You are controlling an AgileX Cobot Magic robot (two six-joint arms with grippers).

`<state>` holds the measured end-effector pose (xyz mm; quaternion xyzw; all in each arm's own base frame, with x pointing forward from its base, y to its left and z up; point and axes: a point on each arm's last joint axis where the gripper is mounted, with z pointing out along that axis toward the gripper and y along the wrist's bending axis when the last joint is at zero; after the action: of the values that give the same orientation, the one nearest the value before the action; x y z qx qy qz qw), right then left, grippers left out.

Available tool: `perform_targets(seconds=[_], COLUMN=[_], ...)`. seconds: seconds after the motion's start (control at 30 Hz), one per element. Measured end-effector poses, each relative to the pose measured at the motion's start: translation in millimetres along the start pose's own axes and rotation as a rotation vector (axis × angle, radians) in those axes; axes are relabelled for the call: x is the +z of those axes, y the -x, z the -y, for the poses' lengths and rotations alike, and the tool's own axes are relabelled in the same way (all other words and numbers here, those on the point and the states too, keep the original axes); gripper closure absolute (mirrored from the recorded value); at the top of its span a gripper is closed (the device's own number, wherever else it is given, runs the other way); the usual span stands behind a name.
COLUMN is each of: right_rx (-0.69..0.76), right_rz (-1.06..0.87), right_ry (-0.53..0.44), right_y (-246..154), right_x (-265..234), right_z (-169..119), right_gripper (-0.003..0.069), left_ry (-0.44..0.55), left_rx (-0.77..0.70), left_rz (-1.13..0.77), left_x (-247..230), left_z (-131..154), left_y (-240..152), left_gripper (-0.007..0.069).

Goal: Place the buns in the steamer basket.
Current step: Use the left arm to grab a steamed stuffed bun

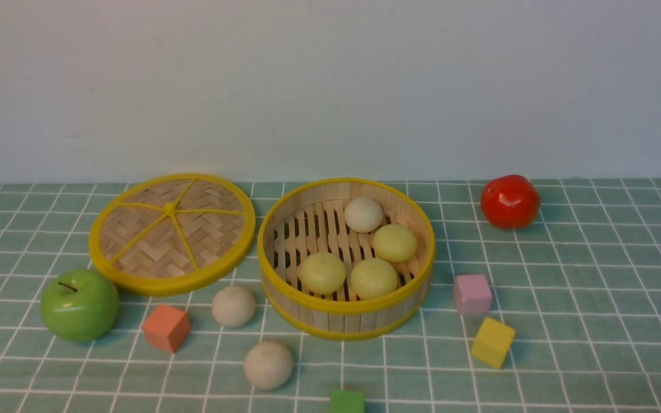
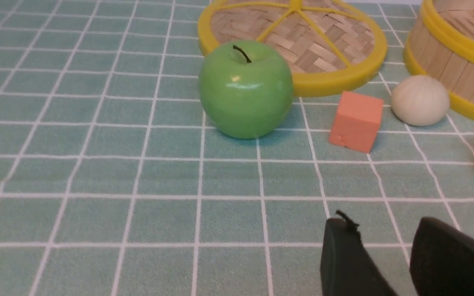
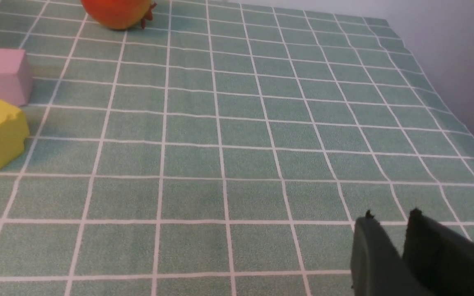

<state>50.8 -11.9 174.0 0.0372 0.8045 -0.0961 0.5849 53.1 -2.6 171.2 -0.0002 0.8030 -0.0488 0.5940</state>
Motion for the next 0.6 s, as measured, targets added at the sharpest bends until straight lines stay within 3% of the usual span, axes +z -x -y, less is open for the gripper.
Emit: perform_targets(seconds=[0.2, 0.47, 0.6], right_rx=[0.0, 0.0, 0.0], right_rz=[0.0, 0.0, 0.0], right_ry=[0.0, 0.0, 0.0], right_y=[0, 0, 0], right_x=[0, 0, 0], right_z=[0, 0, 0], right_gripper=[0.0522, 0.0512, 0.0508], left_ry=[-0.058, -0.21, -0.239], left_rx=[-0.036, -0.228, -0.299], left_rz=[0.229, 0.669, 0.706], left_x=[-3, -22, -32], left_z=[5, 11, 13], left_y=[21, 59, 96], left_gripper=[0.0387, 0.0387, 0.0387])
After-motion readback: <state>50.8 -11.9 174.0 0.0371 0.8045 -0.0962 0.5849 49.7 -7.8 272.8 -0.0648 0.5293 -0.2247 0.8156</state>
